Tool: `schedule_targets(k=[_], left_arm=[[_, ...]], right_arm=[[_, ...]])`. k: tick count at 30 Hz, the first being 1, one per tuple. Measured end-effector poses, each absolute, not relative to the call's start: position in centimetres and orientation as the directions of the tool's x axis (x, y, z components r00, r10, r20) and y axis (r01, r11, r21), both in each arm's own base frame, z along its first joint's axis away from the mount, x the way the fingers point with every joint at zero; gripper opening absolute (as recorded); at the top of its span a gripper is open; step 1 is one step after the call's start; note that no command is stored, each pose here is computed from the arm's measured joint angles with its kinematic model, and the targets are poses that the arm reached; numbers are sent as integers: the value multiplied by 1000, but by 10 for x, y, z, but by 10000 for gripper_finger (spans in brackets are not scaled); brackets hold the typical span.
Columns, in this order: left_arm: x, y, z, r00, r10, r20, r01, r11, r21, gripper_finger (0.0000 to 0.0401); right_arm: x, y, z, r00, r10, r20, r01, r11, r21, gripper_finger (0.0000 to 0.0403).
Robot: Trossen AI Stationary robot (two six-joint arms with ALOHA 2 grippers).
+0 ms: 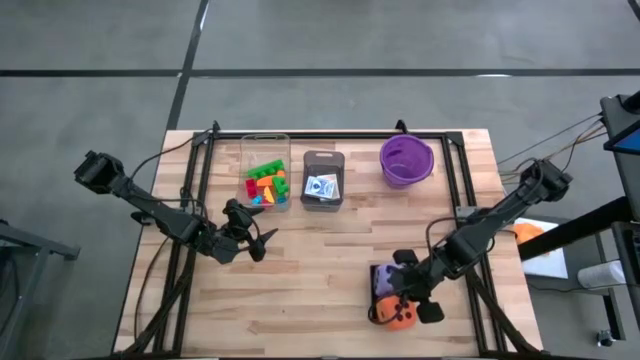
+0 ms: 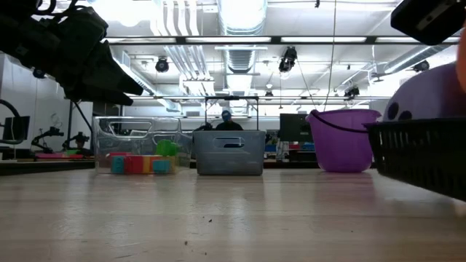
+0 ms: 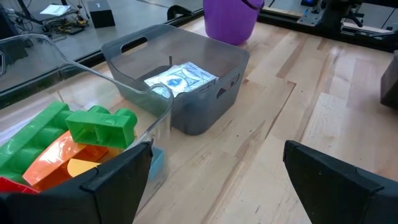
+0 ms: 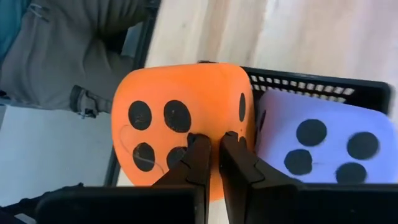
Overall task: Pick & Place Toys
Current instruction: Put the orange dice into the black bin
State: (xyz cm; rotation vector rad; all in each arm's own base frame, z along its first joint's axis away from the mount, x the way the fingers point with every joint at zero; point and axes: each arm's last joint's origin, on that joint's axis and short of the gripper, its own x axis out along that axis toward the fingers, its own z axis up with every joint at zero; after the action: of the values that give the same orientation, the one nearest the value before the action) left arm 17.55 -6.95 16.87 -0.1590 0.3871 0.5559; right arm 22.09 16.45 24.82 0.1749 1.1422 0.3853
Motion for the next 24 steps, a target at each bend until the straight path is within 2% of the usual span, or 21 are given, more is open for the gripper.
schedule_targets(k=[11,24], left_arm=[[175,-70,169,780,482,-399,-542,840,-43,367],[175,-70,169,780,482,-399,-542,840,-43,367]], right_arm=[[209,137,263,381,289,-878,-118,957,264,18],[211,133,263,396,272,-877,-99,962,254,18]])
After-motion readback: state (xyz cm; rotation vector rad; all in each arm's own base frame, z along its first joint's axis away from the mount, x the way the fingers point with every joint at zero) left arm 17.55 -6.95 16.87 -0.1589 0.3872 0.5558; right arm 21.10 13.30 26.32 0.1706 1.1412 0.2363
